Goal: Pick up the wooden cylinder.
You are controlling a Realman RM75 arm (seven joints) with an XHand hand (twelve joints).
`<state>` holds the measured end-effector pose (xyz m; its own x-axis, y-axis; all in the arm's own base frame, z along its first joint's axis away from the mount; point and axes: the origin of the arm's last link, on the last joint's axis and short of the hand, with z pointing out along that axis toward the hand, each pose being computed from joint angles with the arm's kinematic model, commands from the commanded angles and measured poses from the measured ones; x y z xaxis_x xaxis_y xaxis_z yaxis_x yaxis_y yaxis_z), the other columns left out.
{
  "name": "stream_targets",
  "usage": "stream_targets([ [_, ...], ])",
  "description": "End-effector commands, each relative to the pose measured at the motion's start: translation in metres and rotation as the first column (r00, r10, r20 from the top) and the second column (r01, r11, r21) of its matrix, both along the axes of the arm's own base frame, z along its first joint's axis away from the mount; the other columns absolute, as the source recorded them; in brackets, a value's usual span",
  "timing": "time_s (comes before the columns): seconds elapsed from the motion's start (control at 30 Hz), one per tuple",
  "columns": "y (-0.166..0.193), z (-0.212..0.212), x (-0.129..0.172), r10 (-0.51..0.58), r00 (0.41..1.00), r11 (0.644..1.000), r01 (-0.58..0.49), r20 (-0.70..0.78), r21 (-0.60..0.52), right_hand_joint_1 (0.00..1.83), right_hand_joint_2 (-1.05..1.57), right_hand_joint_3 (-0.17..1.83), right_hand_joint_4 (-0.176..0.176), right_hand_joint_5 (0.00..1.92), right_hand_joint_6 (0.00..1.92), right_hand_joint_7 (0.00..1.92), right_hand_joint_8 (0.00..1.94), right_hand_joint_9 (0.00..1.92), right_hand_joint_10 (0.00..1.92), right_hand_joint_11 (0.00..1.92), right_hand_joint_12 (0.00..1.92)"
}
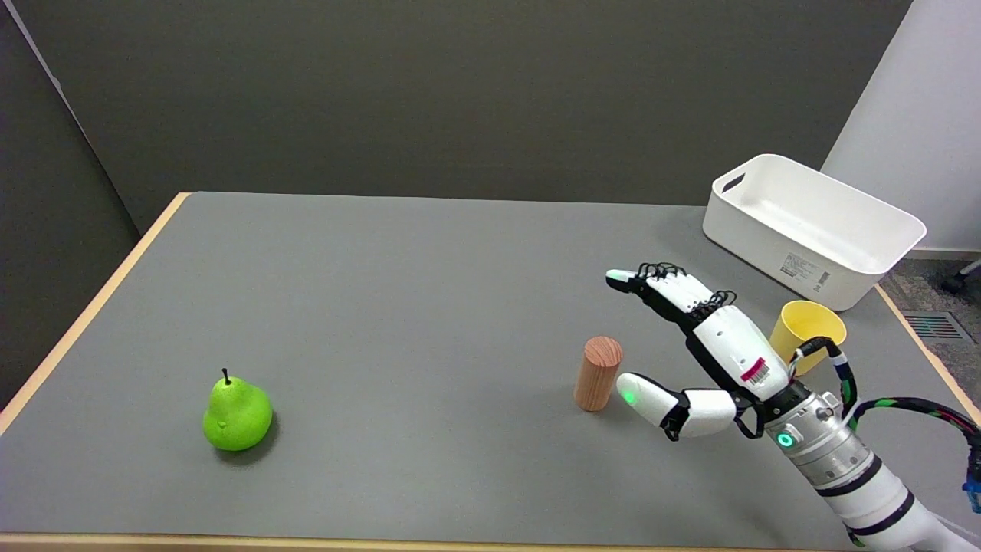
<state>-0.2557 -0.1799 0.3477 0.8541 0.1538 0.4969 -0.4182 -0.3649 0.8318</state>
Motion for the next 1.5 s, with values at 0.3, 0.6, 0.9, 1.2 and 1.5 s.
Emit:
stream_targets([
  [0.3, -0.033, 0.02, -0.054, -0.149, 0.987, 0.984, 0.142, -0.054, -0.107, 0.22, 0.53, 0.87, 0.006, 0.15, 0.37, 0.18, 0.31, 0.09, 0.66, 0.09, 1.3],
  [0.6, -0.04, 0.017, -0.059, -0.149, 0.988, 0.983, 0.143, -0.045, -0.118, 0.23, 0.55, 0.83, -0.022, 0.16, 0.37, 0.17, 0.29, 0.08, 0.64, 0.1, 1.28],
  [0.9, -0.045, 0.015, -0.06, -0.152, 0.987, 0.983, 0.146, -0.048, -0.112, 0.28, 0.58, 0.82, -0.074, 0.23, 0.44, 0.31, 0.35, 0.17, 0.71, 0.16, 1.33],
  [1.2, -0.043, 0.011, -0.06, -0.15, 0.988, 0.984, 0.146, -0.038, -0.102, 0.31, 0.58, 0.83, -0.084, 0.25, 0.47, 0.36, 0.39, 0.2, 0.75, 0.19, 1.35],
  [1.5, -0.034, 0.004, -0.06, -0.151, 0.988, 0.985, 0.149, -0.02, -0.084, 0.31, 0.58, 0.82, -0.085, 0.26, 0.47, 0.36, 0.39, 0.21, 0.76, 0.19, 1.36],
])
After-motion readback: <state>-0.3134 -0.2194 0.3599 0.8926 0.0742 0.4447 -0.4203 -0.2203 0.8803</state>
